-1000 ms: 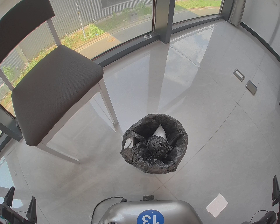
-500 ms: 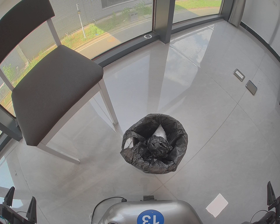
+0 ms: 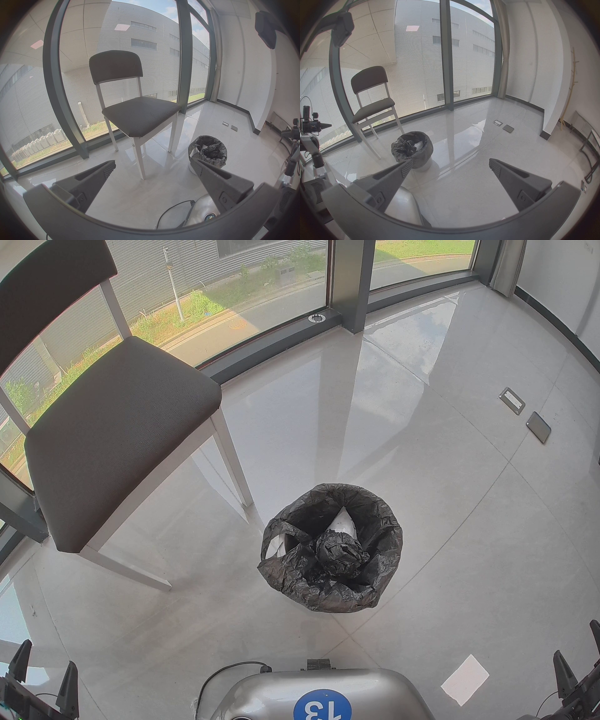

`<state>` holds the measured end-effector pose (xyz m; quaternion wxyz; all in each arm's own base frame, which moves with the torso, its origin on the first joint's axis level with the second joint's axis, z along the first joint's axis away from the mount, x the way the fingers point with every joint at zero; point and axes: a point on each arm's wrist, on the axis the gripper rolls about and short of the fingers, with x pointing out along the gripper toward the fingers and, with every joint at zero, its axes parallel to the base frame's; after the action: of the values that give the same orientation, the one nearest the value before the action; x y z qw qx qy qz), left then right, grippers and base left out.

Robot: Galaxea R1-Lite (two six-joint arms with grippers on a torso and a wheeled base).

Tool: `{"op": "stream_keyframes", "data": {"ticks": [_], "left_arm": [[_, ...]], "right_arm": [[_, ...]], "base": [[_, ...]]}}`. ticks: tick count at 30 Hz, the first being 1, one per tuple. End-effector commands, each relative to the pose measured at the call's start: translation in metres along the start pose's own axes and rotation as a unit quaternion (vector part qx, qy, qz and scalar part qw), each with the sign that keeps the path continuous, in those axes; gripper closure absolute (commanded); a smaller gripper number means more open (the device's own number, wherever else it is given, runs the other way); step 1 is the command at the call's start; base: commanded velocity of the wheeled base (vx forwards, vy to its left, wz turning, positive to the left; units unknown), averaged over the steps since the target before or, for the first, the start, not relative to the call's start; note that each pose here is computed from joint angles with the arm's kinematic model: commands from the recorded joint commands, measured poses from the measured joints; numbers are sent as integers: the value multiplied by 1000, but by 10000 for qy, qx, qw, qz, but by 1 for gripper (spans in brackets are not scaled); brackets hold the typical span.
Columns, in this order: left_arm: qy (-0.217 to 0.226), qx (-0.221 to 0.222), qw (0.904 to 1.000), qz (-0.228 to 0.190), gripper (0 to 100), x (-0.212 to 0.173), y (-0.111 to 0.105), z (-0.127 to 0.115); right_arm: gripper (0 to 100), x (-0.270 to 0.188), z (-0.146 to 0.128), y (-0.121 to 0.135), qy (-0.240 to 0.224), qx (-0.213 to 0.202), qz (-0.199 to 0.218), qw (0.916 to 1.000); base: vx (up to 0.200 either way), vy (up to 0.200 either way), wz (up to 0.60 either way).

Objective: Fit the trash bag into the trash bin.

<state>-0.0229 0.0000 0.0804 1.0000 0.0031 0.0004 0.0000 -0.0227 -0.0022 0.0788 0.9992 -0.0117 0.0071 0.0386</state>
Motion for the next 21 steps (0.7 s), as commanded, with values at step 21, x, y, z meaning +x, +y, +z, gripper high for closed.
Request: {"op": "stream_keyframes", "data": {"ticks": [21], "left_arm": [[-4,0,10000,0,0,0,0,-4]], "right_arm": [[0,0,-3,1,-77,68,89,9999]], "base": [[0,0,0]]}}
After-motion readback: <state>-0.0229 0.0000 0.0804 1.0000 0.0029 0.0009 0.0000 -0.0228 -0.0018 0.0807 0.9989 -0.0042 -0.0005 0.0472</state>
